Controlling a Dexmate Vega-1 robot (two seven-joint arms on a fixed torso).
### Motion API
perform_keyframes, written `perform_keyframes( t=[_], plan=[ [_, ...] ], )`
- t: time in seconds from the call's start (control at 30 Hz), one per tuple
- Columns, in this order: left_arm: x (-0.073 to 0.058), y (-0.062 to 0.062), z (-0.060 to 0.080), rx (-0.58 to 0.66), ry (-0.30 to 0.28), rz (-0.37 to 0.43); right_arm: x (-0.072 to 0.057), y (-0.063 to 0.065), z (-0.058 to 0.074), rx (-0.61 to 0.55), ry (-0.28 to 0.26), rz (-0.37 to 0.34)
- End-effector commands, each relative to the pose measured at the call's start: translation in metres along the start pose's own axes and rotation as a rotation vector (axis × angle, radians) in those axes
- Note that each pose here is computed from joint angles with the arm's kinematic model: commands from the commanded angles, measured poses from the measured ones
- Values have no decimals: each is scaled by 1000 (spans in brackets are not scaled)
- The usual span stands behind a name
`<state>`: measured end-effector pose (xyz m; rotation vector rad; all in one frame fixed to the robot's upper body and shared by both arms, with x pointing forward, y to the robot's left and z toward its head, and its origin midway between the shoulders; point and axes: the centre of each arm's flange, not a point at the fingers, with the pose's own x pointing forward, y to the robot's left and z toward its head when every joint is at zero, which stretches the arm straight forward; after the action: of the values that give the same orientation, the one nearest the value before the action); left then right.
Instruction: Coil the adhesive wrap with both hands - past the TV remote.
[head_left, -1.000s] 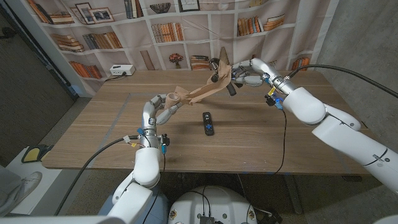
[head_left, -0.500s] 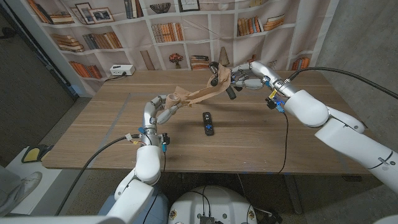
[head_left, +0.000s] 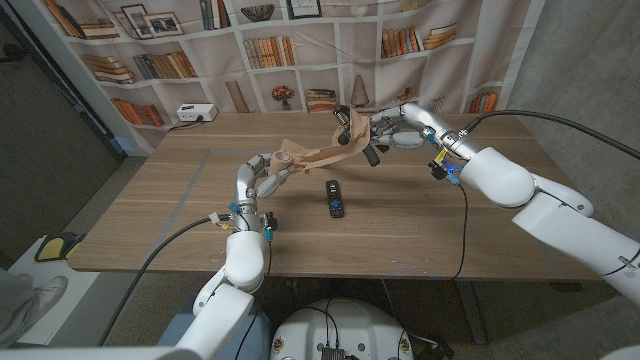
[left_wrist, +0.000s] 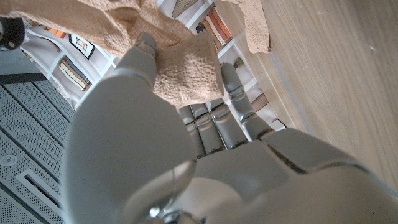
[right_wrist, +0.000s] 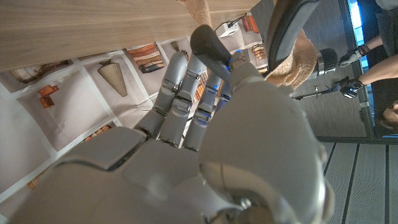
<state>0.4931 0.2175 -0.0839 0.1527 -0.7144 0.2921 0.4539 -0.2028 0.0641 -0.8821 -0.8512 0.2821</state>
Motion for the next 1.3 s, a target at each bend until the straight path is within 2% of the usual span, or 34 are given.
perform_keyframes(
  t=[0.03,0.13,0.43,0.8,1.1,1.3],
  plan=[
    [14,-6,-4,11,3,-6,-4,9,-2,25,11,37],
    [22,-5,-4,24,3,-12,-2,14,-4,35,15,53],
    [39,-8,3,38,-16,-26,2,14,-3,35,-11,54],
    [63,-11,1,54,-15,-28,14,21,-6,33,-24,97],
    [81,-16,4,61,-32,-57,14,23,-7,19,-11,107],
    [90,-20,5,64,-42,-80,11,25,-3,4,-4,108]
  ],
)
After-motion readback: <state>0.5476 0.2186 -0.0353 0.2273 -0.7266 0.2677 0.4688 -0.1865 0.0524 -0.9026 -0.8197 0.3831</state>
